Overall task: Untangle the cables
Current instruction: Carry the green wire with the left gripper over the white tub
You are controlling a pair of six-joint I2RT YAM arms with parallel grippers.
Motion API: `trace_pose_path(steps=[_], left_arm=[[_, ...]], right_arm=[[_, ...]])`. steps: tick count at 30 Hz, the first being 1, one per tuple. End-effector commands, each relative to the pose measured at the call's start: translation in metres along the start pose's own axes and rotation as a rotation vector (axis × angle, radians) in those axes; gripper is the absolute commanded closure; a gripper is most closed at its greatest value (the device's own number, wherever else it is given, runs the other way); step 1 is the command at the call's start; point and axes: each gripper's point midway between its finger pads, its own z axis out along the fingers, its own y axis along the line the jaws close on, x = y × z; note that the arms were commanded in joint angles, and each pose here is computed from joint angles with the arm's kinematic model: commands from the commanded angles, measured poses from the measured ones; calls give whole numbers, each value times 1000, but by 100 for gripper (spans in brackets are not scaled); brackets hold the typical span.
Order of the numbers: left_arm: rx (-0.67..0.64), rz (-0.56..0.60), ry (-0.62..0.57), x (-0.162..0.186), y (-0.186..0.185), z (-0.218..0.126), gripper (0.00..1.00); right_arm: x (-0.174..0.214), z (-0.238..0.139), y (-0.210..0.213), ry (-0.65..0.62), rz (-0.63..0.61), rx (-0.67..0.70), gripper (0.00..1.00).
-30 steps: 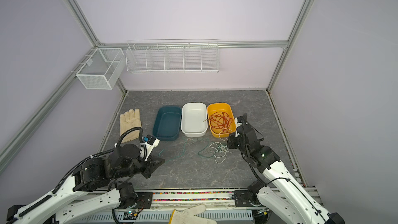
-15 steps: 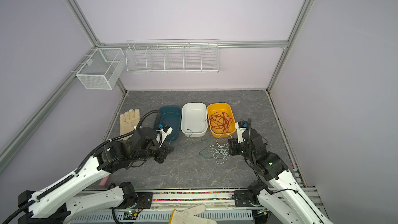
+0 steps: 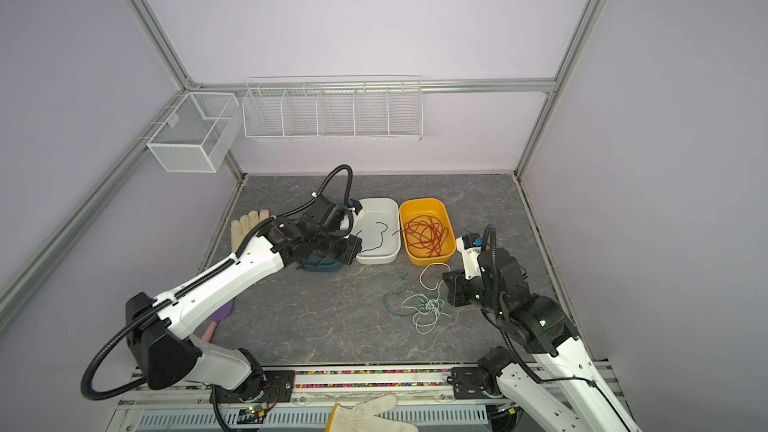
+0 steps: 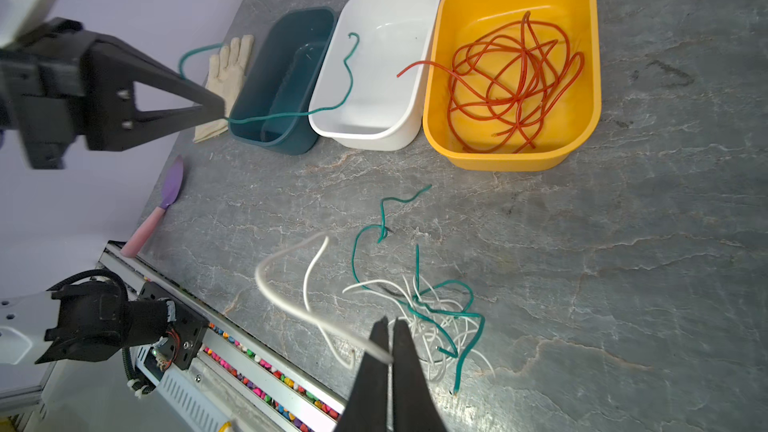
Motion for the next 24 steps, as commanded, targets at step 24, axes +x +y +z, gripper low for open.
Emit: trace_pose_path(steps=[24], left_arm=[[-183, -61, 195, -22, 62, 110, 100]], right_arm=[[20, -32, -11, -29, -127, 22, 94]])
